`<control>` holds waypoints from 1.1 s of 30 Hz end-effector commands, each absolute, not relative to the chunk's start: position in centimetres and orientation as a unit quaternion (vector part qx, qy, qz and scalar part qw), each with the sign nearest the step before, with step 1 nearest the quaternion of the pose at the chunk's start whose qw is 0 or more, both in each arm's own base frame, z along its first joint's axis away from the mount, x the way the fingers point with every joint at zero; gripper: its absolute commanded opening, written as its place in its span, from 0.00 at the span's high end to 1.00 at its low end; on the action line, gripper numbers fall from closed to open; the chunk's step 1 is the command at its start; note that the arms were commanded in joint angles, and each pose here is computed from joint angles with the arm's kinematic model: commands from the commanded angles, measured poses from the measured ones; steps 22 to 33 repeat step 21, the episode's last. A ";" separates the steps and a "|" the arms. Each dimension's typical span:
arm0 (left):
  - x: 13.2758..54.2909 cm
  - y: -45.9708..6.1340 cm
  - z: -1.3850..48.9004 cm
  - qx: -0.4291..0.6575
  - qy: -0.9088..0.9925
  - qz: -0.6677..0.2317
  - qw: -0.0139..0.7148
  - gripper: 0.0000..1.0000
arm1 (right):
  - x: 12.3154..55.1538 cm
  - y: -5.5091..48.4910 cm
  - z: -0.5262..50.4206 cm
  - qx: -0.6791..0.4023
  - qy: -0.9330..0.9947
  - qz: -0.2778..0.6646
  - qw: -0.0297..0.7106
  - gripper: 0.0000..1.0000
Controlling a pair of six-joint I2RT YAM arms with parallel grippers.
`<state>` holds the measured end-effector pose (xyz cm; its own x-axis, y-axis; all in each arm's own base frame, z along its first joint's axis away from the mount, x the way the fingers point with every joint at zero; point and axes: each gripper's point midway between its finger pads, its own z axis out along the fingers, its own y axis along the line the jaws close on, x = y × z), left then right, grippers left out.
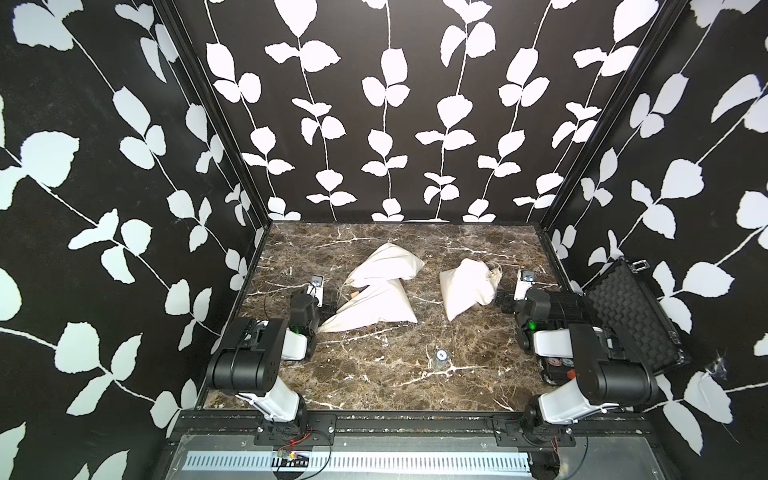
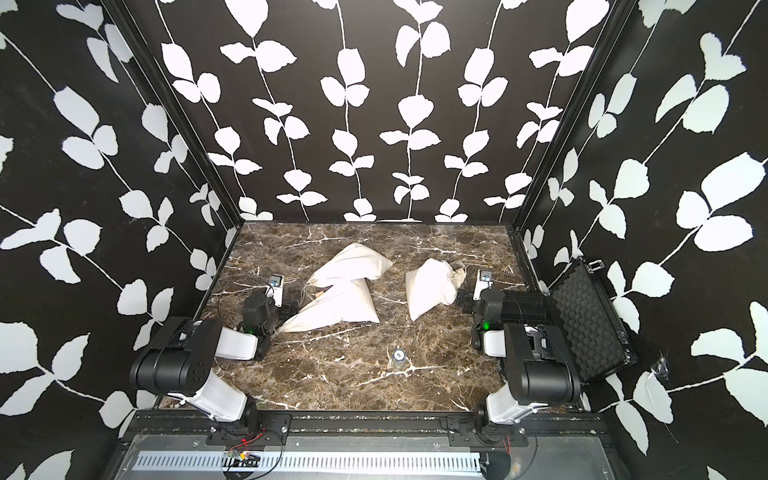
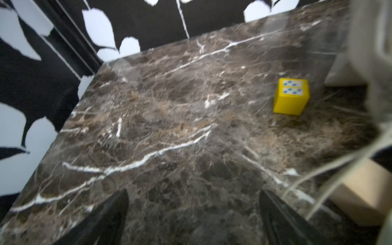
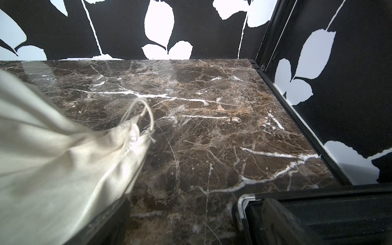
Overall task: Close the soil bag
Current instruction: Reset both arms
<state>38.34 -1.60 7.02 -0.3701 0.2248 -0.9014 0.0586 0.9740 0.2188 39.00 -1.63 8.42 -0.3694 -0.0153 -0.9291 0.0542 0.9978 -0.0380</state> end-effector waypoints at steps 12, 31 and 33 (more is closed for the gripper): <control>40.0 0.4 9.8 0.028 0.809 0.087 0.580 0.01 | 39.3 -1.6 9.2 0.007 0.821 -0.033 0.570 0.00; 40.2 -0.3 9.7 0.045 0.811 0.076 0.579 0.01 | 39.3 -1.5 9.2 0.007 0.821 -0.036 0.569 0.00; 40.2 -0.3 9.7 0.045 0.811 0.076 0.579 0.01 | 39.3 -1.5 9.2 0.007 0.821 -0.036 0.569 0.00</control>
